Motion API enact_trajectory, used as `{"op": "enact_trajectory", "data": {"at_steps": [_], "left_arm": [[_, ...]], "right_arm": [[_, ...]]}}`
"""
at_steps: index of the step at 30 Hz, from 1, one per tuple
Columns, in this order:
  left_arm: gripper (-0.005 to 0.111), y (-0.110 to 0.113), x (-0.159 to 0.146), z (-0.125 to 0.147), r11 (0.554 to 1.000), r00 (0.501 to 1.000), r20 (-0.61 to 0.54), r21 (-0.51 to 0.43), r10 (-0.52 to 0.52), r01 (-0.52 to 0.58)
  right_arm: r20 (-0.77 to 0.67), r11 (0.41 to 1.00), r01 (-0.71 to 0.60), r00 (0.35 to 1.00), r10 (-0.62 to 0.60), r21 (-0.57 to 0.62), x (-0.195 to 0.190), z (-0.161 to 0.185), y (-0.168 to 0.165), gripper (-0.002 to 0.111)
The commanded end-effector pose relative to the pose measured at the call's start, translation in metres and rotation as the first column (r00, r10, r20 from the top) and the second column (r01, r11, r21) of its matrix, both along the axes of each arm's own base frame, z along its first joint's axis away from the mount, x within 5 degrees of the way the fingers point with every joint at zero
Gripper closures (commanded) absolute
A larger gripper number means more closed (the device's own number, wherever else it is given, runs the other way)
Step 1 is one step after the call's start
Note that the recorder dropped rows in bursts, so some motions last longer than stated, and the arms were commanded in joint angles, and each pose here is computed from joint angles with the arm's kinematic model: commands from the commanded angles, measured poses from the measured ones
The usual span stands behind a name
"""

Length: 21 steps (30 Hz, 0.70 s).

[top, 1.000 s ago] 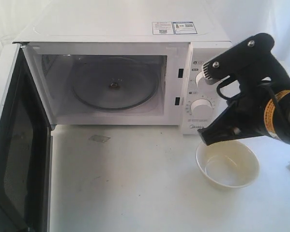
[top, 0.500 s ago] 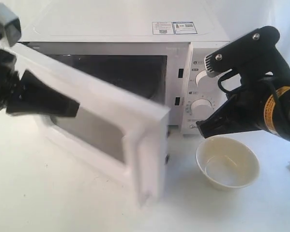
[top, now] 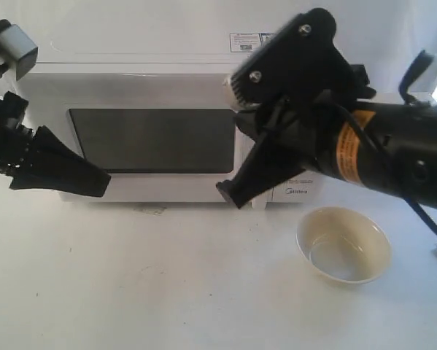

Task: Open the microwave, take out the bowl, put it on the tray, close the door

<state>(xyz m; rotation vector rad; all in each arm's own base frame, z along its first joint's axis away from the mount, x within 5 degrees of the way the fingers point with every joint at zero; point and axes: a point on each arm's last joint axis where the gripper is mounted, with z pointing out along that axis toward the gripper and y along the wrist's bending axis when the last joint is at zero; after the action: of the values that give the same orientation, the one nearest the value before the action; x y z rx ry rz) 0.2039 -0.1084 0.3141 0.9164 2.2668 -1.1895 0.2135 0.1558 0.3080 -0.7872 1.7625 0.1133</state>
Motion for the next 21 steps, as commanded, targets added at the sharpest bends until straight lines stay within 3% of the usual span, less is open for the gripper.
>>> {"op": "enact_trajectory", "data": {"at_steps": [1, 5, 15, 18, 21], "left_arm": [[0.107, 0.001, -0.011, 0.006, 1.000, 0.999, 0.041, -0.004, -0.019, 0.019], [0.107, 0.004, -0.025, 0.012, 1.000, 0.995, 0.097, -0.003, -0.023, 0.023], [0.107, 0.016, -0.087, 0.030, 1.000, 0.955, 0.295, -0.006, 0.015, -0.014], [0.107, 0.024, -0.106, 0.035, 0.996, 0.929, 0.363, 0.022, 0.076, -0.091], [0.107, 0.041, -0.120, 0.034, 0.956, 0.892, 0.415, 0.136, 0.182, -0.258]], "right_arm": [[0.047, 0.996, 0.082, 0.996, -0.081, -0.029, 0.026, 0.014, 0.010, 0.108], [0.073, 0.998, 0.045, 0.996, -0.042, -0.043, 0.043, 0.019, 0.026, 0.108], [0.083, 0.984, 0.123, 0.990, -0.112, -0.129, 0.080, 0.005, 0.046, 0.108], [0.079, 0.978, 0.145, 0.988, -0.135, -0.150, 0.086, -0.001, 0.048, 0.108], [0.071, 0.976, 0.159, 0.986, -0.150, -0.148, 0.086, -0.002, 0.047, 0.108]]}}
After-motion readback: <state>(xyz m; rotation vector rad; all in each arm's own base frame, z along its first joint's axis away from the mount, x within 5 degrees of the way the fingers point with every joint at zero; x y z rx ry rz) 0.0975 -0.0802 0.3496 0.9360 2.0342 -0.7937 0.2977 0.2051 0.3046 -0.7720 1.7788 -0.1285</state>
